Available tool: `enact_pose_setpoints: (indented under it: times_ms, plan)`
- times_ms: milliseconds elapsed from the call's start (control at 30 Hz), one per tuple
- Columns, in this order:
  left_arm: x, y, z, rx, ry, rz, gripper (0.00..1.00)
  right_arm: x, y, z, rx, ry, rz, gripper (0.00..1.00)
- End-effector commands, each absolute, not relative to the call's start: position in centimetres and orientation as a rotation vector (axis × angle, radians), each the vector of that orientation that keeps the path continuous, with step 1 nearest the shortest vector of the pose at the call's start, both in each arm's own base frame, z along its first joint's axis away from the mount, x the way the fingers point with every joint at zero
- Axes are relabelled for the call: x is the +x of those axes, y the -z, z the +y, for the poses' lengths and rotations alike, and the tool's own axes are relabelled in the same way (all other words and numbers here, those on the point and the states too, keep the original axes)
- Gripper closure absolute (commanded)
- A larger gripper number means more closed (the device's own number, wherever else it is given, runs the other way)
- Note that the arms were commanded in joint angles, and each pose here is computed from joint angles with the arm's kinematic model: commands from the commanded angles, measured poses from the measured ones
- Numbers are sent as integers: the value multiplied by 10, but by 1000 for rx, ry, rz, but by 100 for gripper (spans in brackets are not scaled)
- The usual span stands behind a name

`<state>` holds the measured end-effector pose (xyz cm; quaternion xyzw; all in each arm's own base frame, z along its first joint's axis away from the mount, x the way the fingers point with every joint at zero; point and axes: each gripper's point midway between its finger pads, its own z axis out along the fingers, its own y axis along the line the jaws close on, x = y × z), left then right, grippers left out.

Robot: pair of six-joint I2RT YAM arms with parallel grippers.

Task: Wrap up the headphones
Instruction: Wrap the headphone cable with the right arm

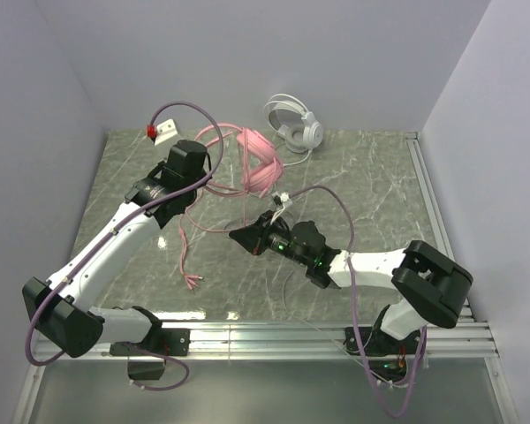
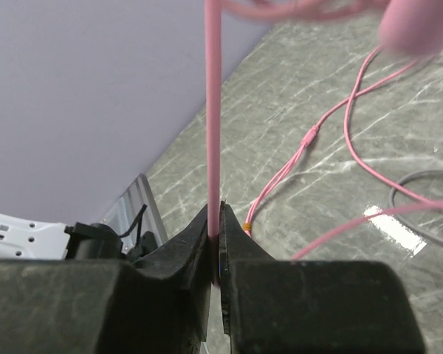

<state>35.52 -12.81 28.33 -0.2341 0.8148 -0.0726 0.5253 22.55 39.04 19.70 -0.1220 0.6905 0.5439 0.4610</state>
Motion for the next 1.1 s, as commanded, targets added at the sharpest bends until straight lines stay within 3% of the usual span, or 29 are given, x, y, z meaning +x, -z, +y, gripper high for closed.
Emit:
enact_pose_setpoints:
  times_ms: [0,1067]
  plan:
    - [372,-352,-135,-675,395,1708,100,218,-191,394,-334,-1329,1673,87]
    - [369,-360,-142,-642,442,1722,100,226,-136,396,-315,-1265,1702,87]
